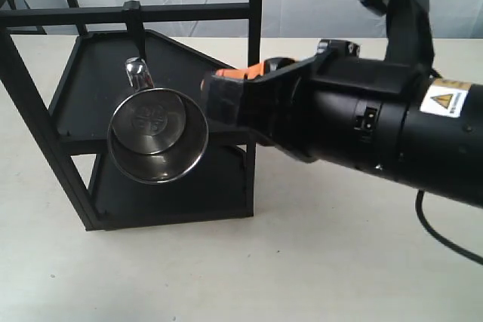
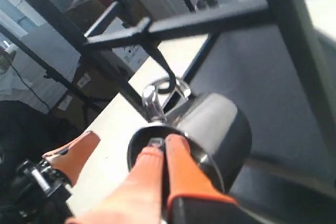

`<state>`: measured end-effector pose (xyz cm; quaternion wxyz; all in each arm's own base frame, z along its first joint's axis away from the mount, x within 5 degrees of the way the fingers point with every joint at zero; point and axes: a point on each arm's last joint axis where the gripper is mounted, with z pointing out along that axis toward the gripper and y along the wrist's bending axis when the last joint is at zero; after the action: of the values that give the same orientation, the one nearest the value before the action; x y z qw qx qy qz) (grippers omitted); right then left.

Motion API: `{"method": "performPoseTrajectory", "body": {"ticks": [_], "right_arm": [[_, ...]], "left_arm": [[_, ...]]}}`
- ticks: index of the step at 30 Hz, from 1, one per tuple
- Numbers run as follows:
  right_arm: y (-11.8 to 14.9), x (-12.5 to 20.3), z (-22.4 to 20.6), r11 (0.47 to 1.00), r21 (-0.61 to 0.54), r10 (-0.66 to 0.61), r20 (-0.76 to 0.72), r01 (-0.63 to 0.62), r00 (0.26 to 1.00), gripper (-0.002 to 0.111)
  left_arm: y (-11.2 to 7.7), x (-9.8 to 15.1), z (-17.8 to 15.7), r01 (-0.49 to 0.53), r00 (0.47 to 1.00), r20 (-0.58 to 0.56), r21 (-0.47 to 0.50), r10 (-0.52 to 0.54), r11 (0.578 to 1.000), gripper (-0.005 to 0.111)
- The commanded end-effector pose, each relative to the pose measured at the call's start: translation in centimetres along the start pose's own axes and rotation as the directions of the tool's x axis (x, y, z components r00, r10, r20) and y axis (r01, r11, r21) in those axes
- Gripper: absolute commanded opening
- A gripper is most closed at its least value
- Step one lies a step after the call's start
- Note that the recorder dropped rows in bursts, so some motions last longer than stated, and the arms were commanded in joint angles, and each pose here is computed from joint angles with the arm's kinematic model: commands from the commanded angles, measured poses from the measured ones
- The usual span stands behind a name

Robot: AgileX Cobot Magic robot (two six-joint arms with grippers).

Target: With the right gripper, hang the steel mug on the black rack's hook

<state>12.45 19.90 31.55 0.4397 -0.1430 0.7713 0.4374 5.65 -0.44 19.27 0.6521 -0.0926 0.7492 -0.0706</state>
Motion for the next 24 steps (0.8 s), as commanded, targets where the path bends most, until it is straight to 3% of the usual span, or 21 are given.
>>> {"method": "performPoseTrajectory", "body": {"ticks": [1,3,7,9,10,11,14,16,21,24], "right_arm": [[0.2,-1.9,-1.0,0.961,0.044,-0.276,0.153,0.272,0.949,-0.001],[0.1,-2.5,-1.5,0.957,0.075,-0.289,0.196,0.280,0.937,-0.001],[-0.6,-2.7,-2.9,0.974,0.139,-0.205,0.192,0.180,0.960,-0.001],[-2.1,-3.0,-4.3,0.941,0.292,-0.231,0.184,0.171,0.955,-0.001],[-3.0,-3.1,-5.1,0.899,0.399,-0.261,0.152,0.182,0.953,-0.001],[-4.0,-3.6,-6.2,0.817,0.533,-0.342,0.143,0.218,0.929,-0.001],[-5.9,-4.7,-9.9,0.653,0.751,-0.371,0.201,0.101,0.906,-0.001],[-6.2,-5.2,-11.9,0.599,0.796,-0.401,0.211,0.081,0.891,-0.001],[-6.1,-5.6,-13.9,0.621,0.782,-0.402,0.263,0.050,0.877,-0.001],[-6.4,-5.6,-14.4,0.587,0.809,-0.401,0.265,0.024,0.877,-0.001]], "left_arm": [[0.0,-0.1,0.0,0.006,1.000,0.015,-0.001,-0.006,1.000,0.002],[0.0,-0.1,0.0,0.006,1.000,0.015,-0.001,-0.006,1.000,0.002],[0.0,-0.1,0.0,0.009,1.000,0.015,-0.001,-0.009,1.000,0.002],[0.0,-0.1,0.0,0.007,1.000,0.015,-0.001,-0.007,1.000,0.002],[0.0,-0.1,0.0,0.007,1.000,0.015,-0.001,-0.007,1.000,0.002],[0.0,-0.1,0.0,0.007,1.000,0.015,-0.001,-0.007,1.000,0.002],[0.0,-0.1,0.0,0.005,1.000,0.015,-0.002,-0.005,1.000,0.002],[0.0,-0.1,0.0,0.005,1.000,0.015,-0.002,-0.005,1.000,0.002],[0.0,-0.1,0.0,0.005,1.000,0.015,-0.002,-0.005,1.000,0.002],[0.0,-0.1,0.0,0.005,1.000,0.015,-0.002,-0.005,1.000,0.002]]}}
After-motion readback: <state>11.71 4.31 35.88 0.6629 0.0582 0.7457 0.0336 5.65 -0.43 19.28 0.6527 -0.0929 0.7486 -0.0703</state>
